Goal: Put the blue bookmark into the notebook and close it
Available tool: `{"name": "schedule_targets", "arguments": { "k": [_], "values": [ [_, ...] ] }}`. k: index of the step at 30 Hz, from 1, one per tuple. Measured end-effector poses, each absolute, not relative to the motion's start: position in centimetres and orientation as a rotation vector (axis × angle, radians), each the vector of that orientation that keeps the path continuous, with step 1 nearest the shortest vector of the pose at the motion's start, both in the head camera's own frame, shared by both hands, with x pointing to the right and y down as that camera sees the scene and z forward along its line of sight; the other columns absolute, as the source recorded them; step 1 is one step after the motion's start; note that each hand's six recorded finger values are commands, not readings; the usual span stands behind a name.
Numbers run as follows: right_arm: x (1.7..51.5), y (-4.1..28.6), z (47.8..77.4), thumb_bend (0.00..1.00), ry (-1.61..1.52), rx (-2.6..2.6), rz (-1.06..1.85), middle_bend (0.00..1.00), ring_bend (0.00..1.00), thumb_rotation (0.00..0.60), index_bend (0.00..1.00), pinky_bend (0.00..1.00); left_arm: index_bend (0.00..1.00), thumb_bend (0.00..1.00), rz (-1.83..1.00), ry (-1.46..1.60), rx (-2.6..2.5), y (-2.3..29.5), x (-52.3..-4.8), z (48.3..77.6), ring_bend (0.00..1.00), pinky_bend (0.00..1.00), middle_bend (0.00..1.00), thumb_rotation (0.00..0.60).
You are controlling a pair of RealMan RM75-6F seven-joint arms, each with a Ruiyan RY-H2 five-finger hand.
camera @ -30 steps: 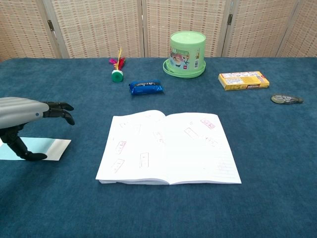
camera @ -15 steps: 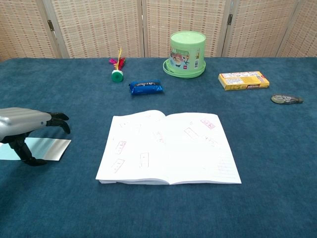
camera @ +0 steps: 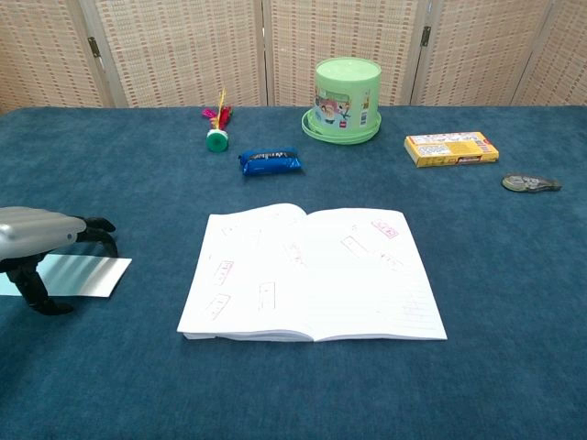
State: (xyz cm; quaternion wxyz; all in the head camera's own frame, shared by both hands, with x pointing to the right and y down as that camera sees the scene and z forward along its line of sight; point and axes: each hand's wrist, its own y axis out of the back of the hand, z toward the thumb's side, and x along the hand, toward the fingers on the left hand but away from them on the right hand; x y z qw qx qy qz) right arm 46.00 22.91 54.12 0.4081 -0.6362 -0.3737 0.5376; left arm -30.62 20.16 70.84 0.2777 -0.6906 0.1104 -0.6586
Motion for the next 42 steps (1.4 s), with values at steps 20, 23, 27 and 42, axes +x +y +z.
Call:
{"name": "schedule_targets", "arguments": {
  "k": [20, 23, 27, 42],
  "values": [
    [46.2, 23.0, 54.3, 0.30, -0.940, -1.600, 1.372, 0.21, 0.11, 0.600, 0.12, 0.20, 0.31, 0.28, -1.768, 0.361, -1.836, 19.7, -30.6, 72.0, 0.00, 0.16, 0.00, 0.600],
    [46.3, 23.1, 54.3, 0.30, -0.943, -1.598, 1.374, 0.21, 0.11, 0.600, 0.12, 0.20, 0.34, 0.28, -1.768, 0.365, -1.832, 19.7, -30.7, 72.1, 0.00, 0.16, 0.00, 0.600],
    [46.4, 23.1, 54.2, 0.30, -0.945, -1.595, 1.376, 0.21, 0.11, 0.600, 0.12, 0.20, 0.39, 0.28, -1.760, 0.376, -1.823, 19.7, -30.6, 72.1, 0.00, 0.16, 0.00, 0.600],
    [46.5, 23.0, 53.9, 0.31, -0.950, -1.581, 1.376, 0.21, 0.11, 0.600, 0.12, 0.20, 0.42, 0.28, -1.693, 0.380, -1.815, 19.8, -30.2, 71.0, 0.00, 0.16, 0.00, 0.600]
  ]
}}
